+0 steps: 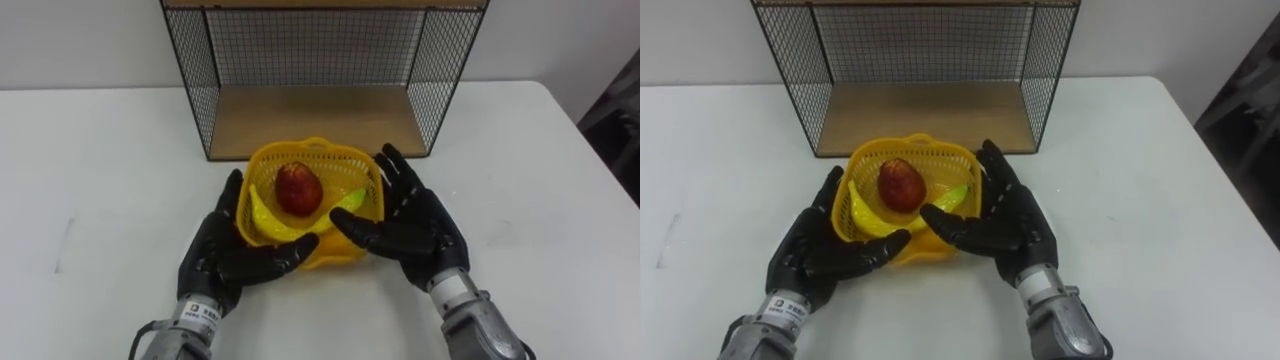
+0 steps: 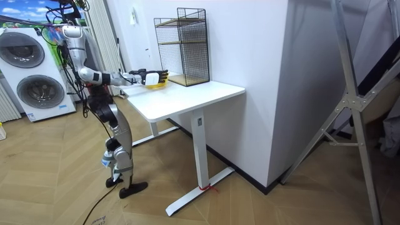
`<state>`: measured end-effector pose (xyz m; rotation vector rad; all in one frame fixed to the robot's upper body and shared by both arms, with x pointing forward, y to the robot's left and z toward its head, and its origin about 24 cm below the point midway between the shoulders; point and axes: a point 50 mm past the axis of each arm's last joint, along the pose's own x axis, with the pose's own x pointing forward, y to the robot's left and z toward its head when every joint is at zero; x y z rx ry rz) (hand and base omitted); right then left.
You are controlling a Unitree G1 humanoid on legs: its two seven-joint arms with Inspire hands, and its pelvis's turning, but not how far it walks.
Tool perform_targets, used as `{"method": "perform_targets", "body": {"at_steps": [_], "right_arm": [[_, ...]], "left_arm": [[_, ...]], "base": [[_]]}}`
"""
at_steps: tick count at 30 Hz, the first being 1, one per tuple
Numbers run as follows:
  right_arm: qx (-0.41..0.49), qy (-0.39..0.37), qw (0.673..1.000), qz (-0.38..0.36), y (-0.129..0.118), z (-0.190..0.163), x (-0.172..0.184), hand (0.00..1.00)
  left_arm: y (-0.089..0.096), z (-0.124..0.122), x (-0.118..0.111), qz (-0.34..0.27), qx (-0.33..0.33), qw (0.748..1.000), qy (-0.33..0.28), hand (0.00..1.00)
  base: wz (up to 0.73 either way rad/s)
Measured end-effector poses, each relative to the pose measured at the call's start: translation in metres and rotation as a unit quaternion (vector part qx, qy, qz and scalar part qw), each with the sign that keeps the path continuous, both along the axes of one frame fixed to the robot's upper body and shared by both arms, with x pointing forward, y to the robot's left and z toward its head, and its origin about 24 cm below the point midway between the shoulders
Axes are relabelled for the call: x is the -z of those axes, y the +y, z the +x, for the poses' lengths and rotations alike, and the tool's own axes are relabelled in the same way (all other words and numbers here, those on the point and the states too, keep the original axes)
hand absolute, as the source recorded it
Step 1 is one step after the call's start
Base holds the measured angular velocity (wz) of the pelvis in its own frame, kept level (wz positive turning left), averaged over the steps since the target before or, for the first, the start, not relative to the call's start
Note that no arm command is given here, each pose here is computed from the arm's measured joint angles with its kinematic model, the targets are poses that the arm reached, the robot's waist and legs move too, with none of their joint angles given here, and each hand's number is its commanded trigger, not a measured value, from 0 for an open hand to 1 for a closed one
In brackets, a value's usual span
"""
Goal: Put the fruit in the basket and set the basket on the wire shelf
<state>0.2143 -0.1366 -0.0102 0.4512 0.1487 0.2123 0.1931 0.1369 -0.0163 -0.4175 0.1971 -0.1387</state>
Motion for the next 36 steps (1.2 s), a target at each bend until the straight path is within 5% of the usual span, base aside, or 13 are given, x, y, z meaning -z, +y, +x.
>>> {"method": "perform_targets", "body": {"at_steps": [23, 36], "right_arm": [[0.045, -0.069, 0.997, 0.004, 0.002, 0.030, -0.033, 0.00], [0.059, -0.086, 0.994, 0.008, 0.003, 0.032, -0.044, 0.00]], "left_arm": [[-0.013, 0.029, -0.059, -0.043, 0.011, 0.991, -0.130, 0.00], [-0.017, 0.030, -0.065, -0.048, 0.017, 0.989, -0.140, 0.00]], "base": [[0.00], [0.00]]}}
